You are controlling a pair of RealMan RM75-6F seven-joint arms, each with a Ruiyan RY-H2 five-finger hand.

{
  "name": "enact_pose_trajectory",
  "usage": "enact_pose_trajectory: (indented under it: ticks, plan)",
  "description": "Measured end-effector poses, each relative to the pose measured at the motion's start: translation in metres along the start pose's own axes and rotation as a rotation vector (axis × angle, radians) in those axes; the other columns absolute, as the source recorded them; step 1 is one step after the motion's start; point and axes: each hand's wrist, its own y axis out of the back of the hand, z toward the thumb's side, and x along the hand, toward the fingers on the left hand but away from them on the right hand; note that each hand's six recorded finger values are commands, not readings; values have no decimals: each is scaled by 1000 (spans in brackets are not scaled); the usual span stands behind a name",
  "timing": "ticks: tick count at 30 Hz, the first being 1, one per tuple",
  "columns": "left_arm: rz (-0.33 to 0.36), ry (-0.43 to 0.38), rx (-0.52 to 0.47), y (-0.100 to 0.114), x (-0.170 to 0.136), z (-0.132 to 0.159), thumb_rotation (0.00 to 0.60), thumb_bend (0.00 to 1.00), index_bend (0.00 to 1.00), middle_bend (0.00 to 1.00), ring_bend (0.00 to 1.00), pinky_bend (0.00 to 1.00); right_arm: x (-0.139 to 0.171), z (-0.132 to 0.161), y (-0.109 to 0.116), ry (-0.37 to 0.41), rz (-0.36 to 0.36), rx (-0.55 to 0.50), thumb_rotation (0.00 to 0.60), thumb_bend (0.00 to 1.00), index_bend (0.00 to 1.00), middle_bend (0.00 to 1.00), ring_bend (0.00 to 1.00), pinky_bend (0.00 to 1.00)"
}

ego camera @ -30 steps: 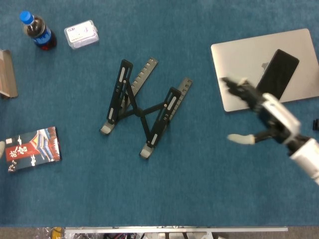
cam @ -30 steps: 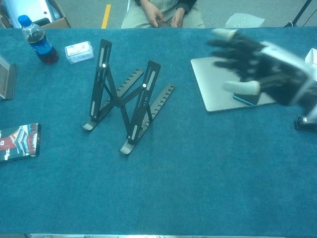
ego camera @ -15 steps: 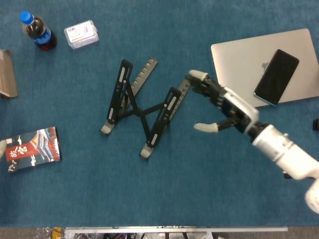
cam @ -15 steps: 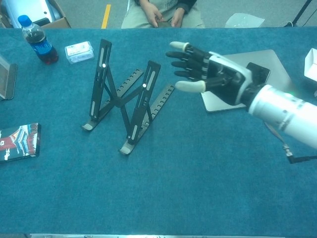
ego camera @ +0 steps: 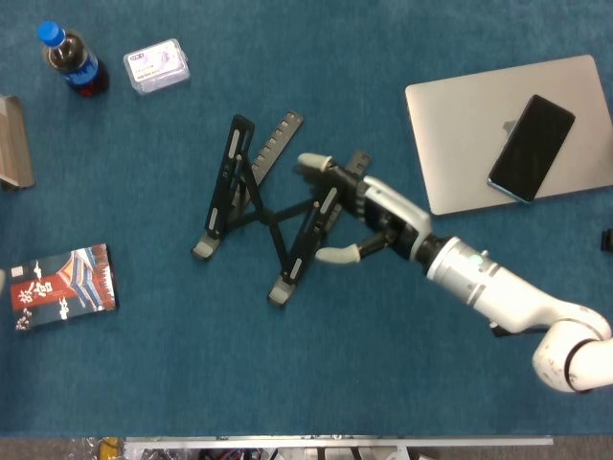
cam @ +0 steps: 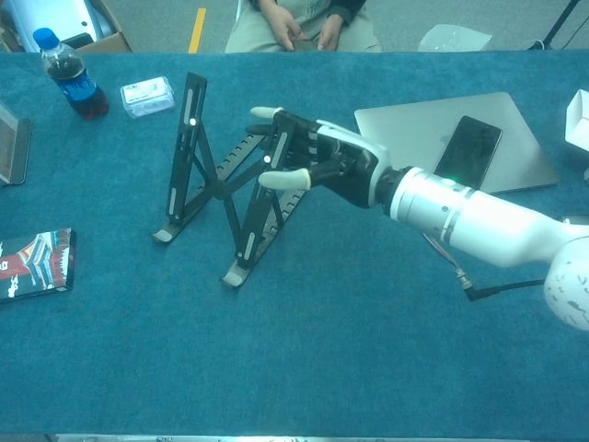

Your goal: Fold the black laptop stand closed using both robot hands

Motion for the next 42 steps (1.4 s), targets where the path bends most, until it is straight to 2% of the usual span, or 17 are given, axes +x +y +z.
enact_pose_trajectory:
  ticks: [12,22,34,42]
  plan:
    - [5,9,-5,1,-5,-4,600,280,37,64,0,39,4,10,-40,29,128,-21,600,87,57,70,0,34]
    - [12,22,-6,2,-10,-10,600,280,36,64,0,39,1,8,-71,12,223,-13,600,88,58,70,0,34]
    - [15,33,-13,2,-13,-15,600,280,37,63,0,39,-1,-13,-81,-32,233,14,600,88,58,70,0,34]
    - [12,29,-15,1,-13,-14,600,280,36,64,0,39,2,-26,-77,-54,211,23,600,88,57,70,0,34]
